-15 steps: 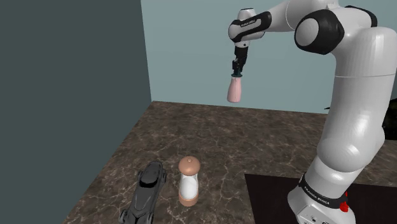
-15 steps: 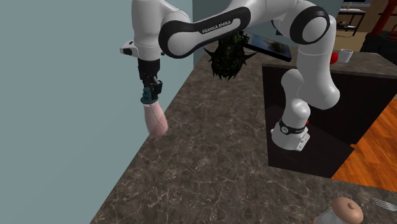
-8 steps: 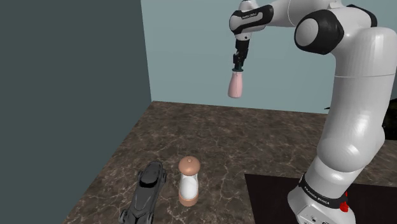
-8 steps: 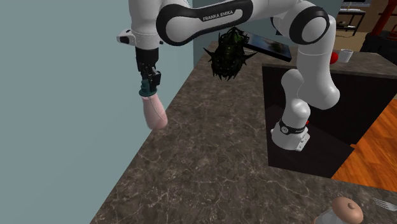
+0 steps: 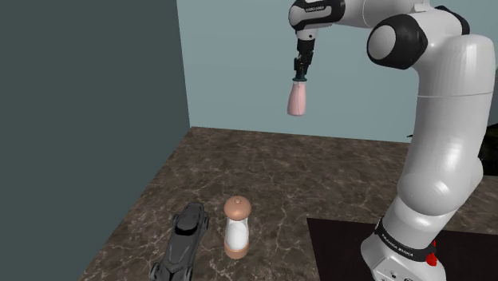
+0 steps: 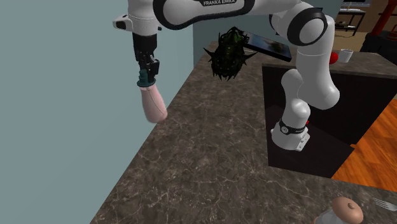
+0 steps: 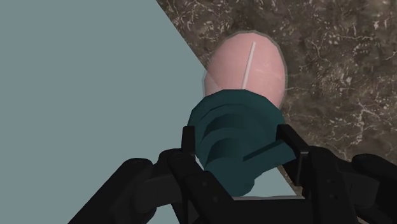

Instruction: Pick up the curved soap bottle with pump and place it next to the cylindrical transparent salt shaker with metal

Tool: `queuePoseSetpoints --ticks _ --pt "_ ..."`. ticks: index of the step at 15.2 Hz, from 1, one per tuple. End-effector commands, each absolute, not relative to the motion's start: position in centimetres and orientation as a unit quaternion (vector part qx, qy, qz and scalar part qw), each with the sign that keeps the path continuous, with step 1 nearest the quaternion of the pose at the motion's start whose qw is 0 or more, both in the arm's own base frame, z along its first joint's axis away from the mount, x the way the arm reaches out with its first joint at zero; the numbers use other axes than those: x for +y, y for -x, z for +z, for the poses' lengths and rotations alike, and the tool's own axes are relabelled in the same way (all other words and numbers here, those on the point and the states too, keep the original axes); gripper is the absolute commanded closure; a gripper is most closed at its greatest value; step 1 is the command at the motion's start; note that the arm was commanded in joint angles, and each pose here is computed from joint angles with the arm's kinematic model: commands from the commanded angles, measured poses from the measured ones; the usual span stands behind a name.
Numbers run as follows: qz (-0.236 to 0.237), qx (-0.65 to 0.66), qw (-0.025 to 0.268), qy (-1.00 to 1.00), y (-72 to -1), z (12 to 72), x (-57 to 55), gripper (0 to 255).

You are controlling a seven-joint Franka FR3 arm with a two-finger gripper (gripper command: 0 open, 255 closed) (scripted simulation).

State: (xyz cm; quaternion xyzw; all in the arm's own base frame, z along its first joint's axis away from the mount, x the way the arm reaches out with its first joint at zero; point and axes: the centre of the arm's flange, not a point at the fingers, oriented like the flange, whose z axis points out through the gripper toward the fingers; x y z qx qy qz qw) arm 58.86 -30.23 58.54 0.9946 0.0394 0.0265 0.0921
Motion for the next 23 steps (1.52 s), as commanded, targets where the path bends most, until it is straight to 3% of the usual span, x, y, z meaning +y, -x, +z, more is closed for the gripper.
queuePoseSetpoints --ticks 1,17,23 --pt "0.027 0.039 0.092 -0.995 -58.9 59.7 -30.2 255" --pt "0.027 0.039 0.092 -0.995 -58.9 67.9 -30.2 255" --pt "0.027 0.04 0.092 -0.995 -54.7 68.3 -23.5 255"
